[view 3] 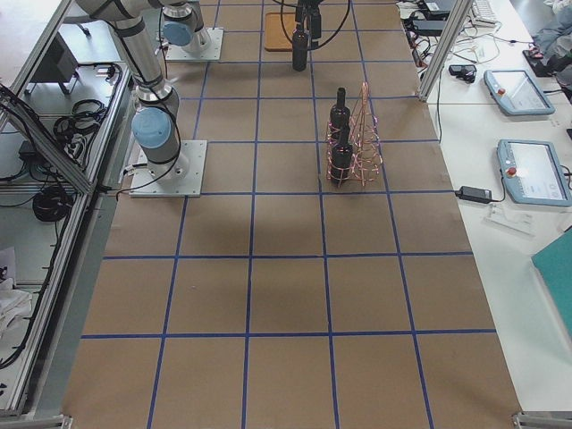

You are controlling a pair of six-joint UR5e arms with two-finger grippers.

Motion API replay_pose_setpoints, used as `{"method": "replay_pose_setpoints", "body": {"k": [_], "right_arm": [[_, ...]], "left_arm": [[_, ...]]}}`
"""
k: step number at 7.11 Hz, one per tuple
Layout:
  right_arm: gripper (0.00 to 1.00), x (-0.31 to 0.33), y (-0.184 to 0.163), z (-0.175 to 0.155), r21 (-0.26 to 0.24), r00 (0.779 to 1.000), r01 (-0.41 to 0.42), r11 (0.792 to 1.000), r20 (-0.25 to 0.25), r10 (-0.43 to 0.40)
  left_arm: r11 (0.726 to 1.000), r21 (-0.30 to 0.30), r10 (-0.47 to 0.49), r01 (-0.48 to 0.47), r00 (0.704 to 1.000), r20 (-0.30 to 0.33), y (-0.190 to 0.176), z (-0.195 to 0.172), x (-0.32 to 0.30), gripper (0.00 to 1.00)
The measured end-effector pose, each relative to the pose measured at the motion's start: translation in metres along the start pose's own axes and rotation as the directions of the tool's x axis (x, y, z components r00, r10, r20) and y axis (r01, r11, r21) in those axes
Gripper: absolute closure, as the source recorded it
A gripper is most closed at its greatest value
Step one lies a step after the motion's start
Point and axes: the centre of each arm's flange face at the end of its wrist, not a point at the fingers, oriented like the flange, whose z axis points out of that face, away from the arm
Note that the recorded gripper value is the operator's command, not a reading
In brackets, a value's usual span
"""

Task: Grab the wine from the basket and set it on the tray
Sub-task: 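Lower the left gripper onto the bottle neck and grasp it, then lift and tilt the bottle with the left gripper over the tray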

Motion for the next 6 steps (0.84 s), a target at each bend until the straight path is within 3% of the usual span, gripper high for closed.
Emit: {"method": "replay_pose_setpoints", "body": {"k": [1,2,4,5,6], "right_arm": [[0.0,0.0014,-0.0004,-0.0001,0.001,1.0,0.009,1.0,0.0,-0.009],[0.0,0.0041,-0.0008,0.0002,-0.001,1.0,0.015,1.0,-0.001,-0.015],[0.0,0.0081,-0.0013,0.0012,-0.005,1.0,0.015,1.0,-0.002,-0.015],[0.0,0.0089,-0.0014,0.0012,-0.005,1.0,0.014,1.0,-0.002,-0.014],[0.0,0.0095,-0.0016,0.0009,-0.004,1.0,0.013,1.0,-0.003,-0.013]], "left_arm": [[1.0,0.0,0.001,-0.001,1.0,-0.001,-0.0001,0.0003,0.0,0.37],[1.0,0.0,0.002,-0.002,1.0,-0.002,-0.0002,0.0003,-0.0001,0.5],[1.0,0.002,0.003,-0.003,1.0,-0.003,-0.0004,-0.0006,0.0,0.93],[1.0,0.002,0.004,-0.004,1.0,-0.004,-0.0003,-0.0006,0.0001,1.0],[1.0,0.001,0.004,-0.004,1.0,-0.005,-0.0003,-0.0009,0.0001,1.0]]}}
